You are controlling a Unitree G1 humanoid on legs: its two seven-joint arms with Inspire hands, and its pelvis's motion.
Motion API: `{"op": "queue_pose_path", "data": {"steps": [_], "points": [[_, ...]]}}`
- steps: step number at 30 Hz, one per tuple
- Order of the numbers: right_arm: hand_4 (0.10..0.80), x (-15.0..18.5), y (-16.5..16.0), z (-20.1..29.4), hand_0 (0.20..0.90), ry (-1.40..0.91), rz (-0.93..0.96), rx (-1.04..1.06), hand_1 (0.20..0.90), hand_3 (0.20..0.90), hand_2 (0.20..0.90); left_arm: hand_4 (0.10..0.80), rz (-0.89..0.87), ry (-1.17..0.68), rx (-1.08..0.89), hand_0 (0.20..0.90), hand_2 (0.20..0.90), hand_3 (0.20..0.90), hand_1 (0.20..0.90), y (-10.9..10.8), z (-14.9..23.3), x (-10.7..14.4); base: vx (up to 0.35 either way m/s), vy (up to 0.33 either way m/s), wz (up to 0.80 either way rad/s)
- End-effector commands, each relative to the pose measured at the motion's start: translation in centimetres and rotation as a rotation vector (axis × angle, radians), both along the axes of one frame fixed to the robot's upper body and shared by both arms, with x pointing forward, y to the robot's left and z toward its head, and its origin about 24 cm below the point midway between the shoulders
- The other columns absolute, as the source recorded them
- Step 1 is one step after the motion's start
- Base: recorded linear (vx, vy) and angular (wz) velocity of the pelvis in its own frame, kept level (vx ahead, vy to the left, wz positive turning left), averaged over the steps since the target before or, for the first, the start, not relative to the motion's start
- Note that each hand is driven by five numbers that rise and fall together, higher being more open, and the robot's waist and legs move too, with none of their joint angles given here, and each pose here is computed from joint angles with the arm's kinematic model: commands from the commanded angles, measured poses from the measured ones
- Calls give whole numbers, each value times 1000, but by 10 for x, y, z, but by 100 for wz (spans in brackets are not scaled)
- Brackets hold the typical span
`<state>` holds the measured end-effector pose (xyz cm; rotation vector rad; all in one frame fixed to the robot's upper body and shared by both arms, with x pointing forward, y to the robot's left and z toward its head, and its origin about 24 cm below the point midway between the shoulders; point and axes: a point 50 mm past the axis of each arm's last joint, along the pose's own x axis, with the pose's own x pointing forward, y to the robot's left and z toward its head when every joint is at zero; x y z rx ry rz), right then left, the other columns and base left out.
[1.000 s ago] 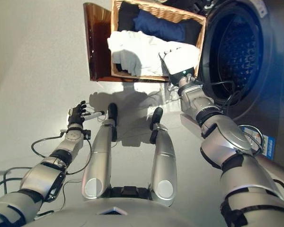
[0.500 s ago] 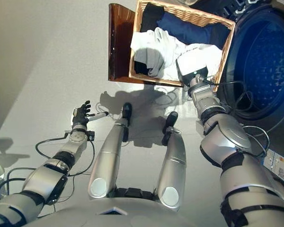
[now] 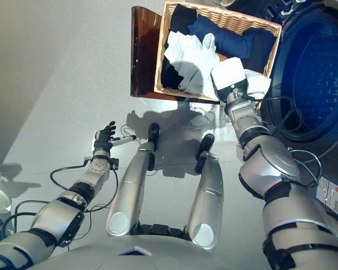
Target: Pick up the clothes and place them into the washing machine
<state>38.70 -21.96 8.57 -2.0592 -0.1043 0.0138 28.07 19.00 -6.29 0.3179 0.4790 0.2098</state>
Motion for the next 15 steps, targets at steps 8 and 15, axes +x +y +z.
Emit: {"op": "queue_pose_path", "data": {"steps": [8,15], "points": [[300,9,-19,45,200,-194,-51,118,200,200,200,800,51,9,65,900,900,900,900,17,-5,-10,1,13,-9],[300,10,-15,54,200,-261,-34,227,200,200,200,800,68,59,73,900,900,900,900,21,-15,-22,26,20,-18]]}}
